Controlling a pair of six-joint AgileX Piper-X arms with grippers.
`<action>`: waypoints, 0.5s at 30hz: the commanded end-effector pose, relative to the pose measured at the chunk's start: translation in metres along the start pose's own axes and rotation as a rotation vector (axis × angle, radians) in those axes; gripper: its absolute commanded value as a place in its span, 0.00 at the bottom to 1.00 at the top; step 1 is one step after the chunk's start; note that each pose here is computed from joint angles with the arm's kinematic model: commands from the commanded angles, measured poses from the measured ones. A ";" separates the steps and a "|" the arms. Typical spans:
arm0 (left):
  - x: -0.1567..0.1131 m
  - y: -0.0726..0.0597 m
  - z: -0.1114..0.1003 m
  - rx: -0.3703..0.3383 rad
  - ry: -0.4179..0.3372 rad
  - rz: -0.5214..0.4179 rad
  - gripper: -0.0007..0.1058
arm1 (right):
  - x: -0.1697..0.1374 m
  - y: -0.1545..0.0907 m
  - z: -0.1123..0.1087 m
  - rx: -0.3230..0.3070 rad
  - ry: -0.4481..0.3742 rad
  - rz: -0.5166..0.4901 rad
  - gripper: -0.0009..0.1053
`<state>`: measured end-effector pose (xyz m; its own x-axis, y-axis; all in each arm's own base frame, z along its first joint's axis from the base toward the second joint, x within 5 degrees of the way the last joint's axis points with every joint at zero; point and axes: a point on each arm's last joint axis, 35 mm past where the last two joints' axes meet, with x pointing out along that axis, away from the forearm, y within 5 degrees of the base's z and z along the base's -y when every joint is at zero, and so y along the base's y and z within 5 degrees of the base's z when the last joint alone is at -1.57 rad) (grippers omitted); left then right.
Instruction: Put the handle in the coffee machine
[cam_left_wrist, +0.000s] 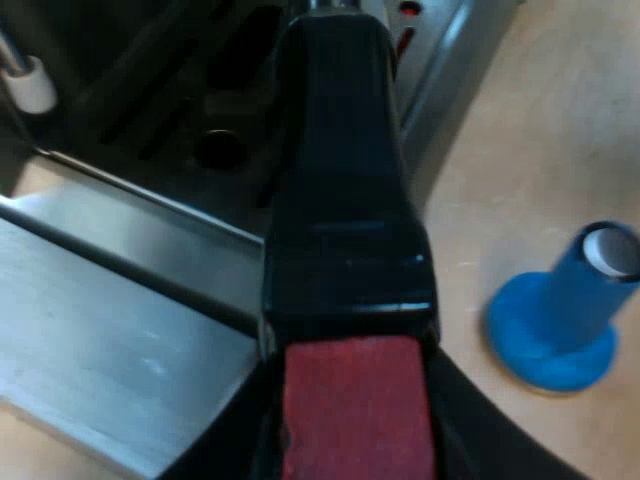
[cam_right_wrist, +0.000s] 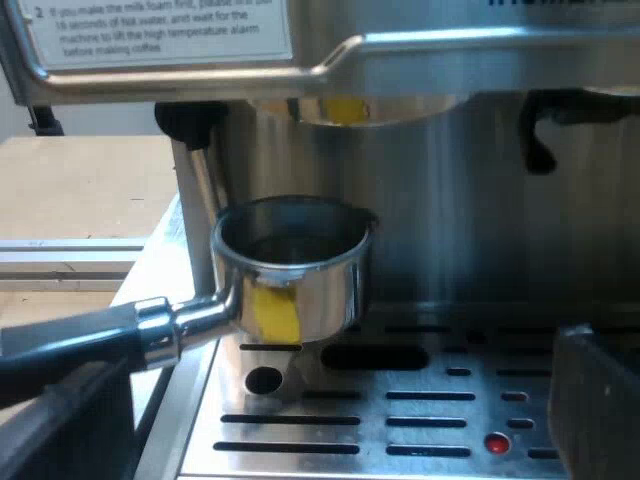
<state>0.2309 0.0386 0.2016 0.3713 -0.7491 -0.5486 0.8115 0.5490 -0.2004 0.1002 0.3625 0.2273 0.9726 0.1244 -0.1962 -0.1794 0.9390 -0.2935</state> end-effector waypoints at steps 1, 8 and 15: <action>0.000 0.006 0.007 0.053 -0.078 -0.014 0.01 | 0.002 0.003 -0.001 0.002 -0.008 -0.016 0.81; 0.006 0.012 0.006 0.068 -0.091 -0.025 0.01 | 0.012 0.000 0.000 0.014 0.000 -0.031 0.81; 0.020 0.005 0.017 0.086 -0.082 -0.083 0.01 | 0.016 -0.002 0.001 0.023 0.001 -0.031 0.81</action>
<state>0.2454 0.0212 0.1946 0.3276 -0.7844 -0.5267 0.8599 0.4785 -0.1777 0.1135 0.3634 0.2208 0.9751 0.1025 -0.1964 -0.1557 0.9478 -0.2784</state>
